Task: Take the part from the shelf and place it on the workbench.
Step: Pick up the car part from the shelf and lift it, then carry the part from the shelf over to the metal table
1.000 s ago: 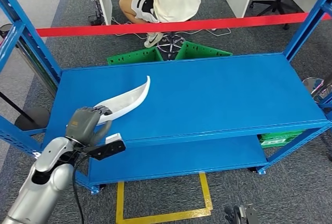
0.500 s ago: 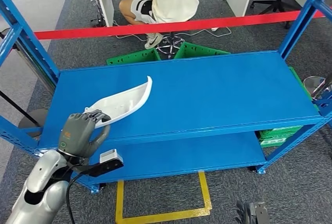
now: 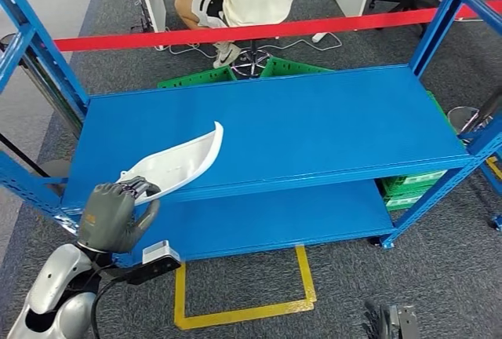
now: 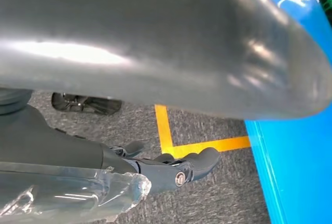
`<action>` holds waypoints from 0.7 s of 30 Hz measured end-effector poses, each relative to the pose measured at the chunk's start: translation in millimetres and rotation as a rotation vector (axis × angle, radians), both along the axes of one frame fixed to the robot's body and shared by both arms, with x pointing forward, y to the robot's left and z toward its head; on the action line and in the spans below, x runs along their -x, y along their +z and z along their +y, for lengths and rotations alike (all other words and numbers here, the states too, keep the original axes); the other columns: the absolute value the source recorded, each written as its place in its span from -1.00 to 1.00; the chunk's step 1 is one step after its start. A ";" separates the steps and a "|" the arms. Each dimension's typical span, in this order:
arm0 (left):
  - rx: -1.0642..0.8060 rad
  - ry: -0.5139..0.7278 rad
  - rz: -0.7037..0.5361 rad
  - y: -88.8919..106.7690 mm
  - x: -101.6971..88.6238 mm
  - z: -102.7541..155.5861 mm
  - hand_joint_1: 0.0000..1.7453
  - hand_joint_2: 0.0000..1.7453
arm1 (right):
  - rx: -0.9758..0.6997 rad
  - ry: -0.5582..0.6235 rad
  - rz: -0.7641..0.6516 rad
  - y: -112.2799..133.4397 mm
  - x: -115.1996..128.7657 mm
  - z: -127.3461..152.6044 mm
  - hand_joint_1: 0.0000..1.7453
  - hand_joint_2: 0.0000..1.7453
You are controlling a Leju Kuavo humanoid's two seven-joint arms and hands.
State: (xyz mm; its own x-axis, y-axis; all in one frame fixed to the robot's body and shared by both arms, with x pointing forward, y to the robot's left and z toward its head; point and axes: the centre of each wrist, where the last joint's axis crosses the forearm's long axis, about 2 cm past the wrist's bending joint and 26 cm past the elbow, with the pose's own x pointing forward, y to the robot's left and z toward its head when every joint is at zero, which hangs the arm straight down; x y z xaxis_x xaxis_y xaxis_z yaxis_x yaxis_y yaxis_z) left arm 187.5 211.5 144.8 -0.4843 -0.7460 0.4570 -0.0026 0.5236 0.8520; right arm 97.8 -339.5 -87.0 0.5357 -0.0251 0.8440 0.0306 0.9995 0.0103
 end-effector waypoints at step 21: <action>0.081 0.013 0.016 -2.3 10.3 -5.3 1.00 1.00 | -0.001 -0.005 -0.028 1.8 -1.1 -6.8 -1.00 -1.00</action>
